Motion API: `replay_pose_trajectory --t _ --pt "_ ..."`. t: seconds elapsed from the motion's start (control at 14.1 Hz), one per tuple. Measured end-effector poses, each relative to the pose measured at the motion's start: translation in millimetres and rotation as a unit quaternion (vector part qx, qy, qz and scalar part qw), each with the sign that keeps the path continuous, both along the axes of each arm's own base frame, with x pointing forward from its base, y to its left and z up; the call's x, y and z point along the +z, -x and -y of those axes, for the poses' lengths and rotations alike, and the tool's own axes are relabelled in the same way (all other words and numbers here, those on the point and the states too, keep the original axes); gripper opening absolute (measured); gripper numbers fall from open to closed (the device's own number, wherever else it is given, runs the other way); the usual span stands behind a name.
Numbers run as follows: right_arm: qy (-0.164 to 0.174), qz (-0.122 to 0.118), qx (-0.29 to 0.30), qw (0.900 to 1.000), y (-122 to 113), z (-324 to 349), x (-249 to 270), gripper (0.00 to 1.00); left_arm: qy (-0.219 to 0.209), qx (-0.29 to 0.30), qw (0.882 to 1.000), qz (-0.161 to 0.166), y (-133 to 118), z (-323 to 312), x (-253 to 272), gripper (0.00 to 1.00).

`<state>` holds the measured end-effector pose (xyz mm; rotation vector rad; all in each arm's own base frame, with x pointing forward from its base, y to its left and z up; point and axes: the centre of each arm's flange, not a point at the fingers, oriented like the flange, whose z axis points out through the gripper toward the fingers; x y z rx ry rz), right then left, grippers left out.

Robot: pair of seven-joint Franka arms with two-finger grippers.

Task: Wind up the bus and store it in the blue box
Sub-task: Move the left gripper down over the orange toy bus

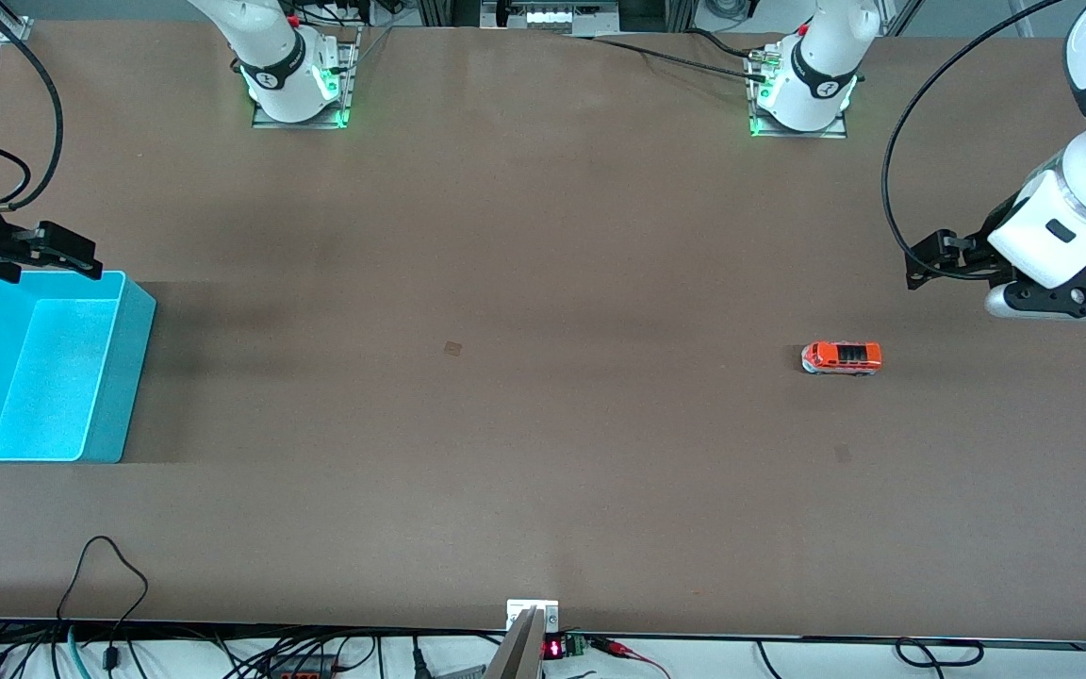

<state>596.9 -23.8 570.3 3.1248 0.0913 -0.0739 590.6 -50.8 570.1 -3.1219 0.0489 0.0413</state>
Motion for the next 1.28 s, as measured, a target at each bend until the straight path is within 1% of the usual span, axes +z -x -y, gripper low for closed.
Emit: replay_pose_trajectory --t 0.36,0.5,0.57,0.78,0.92,1.07,1.14,1.28 --pt "0.0 0.0 0.0 1.0 0.0 -0.2 0.0 1.0 0.0 0.001 1.0 0.0 0.0 -0.9 0.0 1.0" --pt "0.0 0.0 0.0 1.0 0.0 -0.2 0.0 1.0 -0.001 0.0 1.0 -0.007 1.5 -0.6 -1.2 1.0" --pt "0.0 0.0 0.0 1.0 0.0 -0.2 0.0 1.0 -0.002 0.0 1.0 -0.02 4.4 0.0 -3.4 1.0" --pt "0.0 0.0 0.0 1.0 -0.1 -0.2 0.1 1.0 -0.008 -0.007 0.997 -0.083 19.7 5.2 -12.9 1.0" --pt "0.0 0.001 0.0 1.0 -0.2 -0.2 0.2 1.0 -0.01 -0.025 0.992 -0.122 28.8 10.4 -19.9 1.0" --pt "0.0 0.001 0.0 1.0 -0.2 -0.2 0.1 1.0 -0.002 -0.082 0.987 -0.141 30.7 9.9 -27.1 1.0" --pt "0.0 0.0 0.0 1.0 -0.4 -0.2 -0.3 1.0 0.008 -0.13 0.98 -0.148 29.3 7.7 -32.6 1.0" --pt "0.0 -0.003 0.0 1.0 -1.6 -0.2 -4.5 1.0 0.028 -0.218 0.962 -0.163 23.7 1.3 -48.4 1.0"
